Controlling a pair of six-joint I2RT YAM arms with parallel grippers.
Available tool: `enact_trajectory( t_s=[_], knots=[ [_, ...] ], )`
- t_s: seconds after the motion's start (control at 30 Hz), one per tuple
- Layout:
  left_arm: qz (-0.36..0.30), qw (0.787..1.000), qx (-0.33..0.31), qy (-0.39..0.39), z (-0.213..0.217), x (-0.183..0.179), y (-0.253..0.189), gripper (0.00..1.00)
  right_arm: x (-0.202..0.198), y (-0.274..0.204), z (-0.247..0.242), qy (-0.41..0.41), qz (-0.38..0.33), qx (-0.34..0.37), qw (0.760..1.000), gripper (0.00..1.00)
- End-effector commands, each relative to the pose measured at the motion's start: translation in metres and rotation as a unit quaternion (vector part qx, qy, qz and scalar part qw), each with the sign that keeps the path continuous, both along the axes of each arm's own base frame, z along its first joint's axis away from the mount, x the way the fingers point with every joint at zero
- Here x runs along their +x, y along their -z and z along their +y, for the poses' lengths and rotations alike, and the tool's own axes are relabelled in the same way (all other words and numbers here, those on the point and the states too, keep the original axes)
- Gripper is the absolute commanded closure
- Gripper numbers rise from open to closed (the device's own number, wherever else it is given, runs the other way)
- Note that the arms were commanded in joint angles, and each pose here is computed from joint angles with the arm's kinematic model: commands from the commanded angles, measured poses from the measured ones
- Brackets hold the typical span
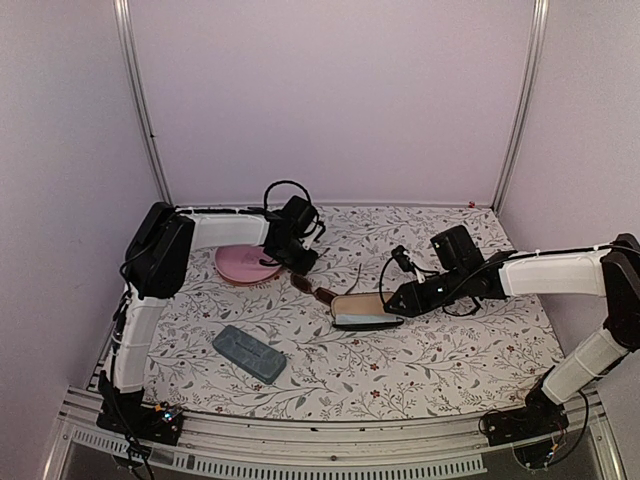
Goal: Organize the sunglasses
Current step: Pick up the sunglasses from the center of the board.
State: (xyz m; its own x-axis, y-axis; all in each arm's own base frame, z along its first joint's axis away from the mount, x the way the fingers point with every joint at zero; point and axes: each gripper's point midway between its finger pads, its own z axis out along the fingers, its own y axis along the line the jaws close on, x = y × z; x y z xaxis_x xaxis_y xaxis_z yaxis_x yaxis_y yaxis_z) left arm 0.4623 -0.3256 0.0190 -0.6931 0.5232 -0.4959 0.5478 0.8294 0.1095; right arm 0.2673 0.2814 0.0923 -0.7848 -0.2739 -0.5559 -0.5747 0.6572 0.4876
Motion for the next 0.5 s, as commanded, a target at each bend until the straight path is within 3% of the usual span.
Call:
enact_trajectory(
  t_s=[0.0, 0.47],
  knots=[
    [-0.015, 1.000, 0.012, -0.006, 0.010, 0.005, -0.018, 0.98, -0.004, -0.004, 0.002, -0.003, -0.001, 0.009, 1.000, 0.67],
    [-0.083, 0.996, 0.020, -0.036, 0.035, 0.008, -0.086, 1.00, 0.003, -0.041, 0.007, -0.005, -0.030, 0.029, 0.999, 0.65]
  ],
)
